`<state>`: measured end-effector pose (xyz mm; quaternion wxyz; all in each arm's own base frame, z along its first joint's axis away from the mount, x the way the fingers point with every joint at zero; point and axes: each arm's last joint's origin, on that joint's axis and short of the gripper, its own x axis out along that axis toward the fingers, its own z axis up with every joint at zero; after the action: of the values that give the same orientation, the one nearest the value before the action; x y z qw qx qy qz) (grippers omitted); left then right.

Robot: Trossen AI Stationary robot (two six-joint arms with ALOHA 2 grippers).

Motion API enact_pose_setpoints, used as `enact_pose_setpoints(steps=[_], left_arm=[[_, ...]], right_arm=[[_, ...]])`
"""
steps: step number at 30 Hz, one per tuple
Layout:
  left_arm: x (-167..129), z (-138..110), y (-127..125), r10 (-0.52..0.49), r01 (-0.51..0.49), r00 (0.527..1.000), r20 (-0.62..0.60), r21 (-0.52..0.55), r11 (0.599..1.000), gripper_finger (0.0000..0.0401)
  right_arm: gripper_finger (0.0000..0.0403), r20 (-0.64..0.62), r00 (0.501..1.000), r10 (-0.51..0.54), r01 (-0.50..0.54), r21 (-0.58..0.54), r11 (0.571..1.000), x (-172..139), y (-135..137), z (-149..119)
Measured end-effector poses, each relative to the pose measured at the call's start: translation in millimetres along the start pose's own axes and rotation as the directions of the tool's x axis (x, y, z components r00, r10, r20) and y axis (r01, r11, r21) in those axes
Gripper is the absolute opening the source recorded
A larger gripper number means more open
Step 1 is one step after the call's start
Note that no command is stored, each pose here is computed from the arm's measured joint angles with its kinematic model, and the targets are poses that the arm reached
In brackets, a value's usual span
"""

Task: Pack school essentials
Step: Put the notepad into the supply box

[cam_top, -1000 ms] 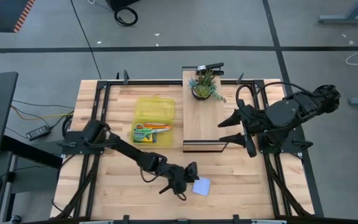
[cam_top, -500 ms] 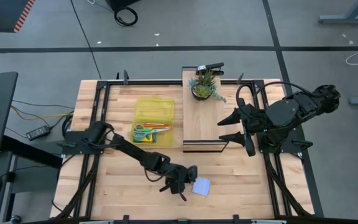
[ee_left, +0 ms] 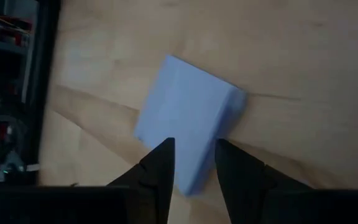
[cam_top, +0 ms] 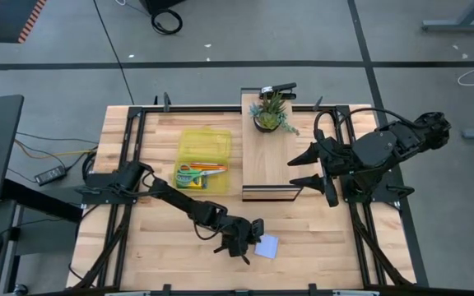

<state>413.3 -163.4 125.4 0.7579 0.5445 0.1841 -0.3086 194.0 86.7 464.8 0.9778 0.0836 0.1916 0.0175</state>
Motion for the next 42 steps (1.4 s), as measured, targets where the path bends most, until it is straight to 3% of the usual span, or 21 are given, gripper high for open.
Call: enact_pose_setpoints(steps=[5,13,17,21,29,37,42], left_arm=[[-0.8,4.4,11.9,0.008,-0.007,0.998,0.057,-0.034,0.999,0.0111],[7.6,5.5,22.9,-0.082,0.089,0.993,0.088,-0.07,0.994,0.0115],[14.7,13.6,32.4,-0.121,0.134,0.989,0.08,-0.183,0.974,0.0108],[13.0,23.8,46.1,-0.105,0.137,0.988,0.111,-0.341,0.93,0.0099],[14.2,17.3,35.3,-0.203,0.2,0.977,0.06,-0.57,0.797,0.0078],[12.5,13.5,27.8,-0.277,0.218,0.961,0.02,-0.674,0.706,0.0056],[12.8,16.8,30.2,-0.234,0.178,0.972,0.005,-0.669,0.722,0.0037]], right_arm=[[0.0237,0.011,1.0,0.004,-0.004,0.004,1.0,0.0,0.4,1.1],[0.0237,0.018,1.0,0.007,-0.007,0.004,1.0,-0.2,0.7,1.9],[0.0237,0.024,1.0,0.009,-0.009,0.004,1.0,-0.1,0.9,2.6],[0.0237,0.025,1.0,0.01,-0.01,0.0,1.0,-0.2,1.0,2.7],[0.0237,0.034,0.999,0.013,-0.012,-0.017,1.0,-0.2,1.3,3.6],[0.0237,0.047,0.999,0.017,-0.017,-0.013,1.0,-0.2,1.8,4.9],[0.0237,0.048,0.999,0.018,-0.017,-0.012,1.0,-0.2,1.8,5.1]])
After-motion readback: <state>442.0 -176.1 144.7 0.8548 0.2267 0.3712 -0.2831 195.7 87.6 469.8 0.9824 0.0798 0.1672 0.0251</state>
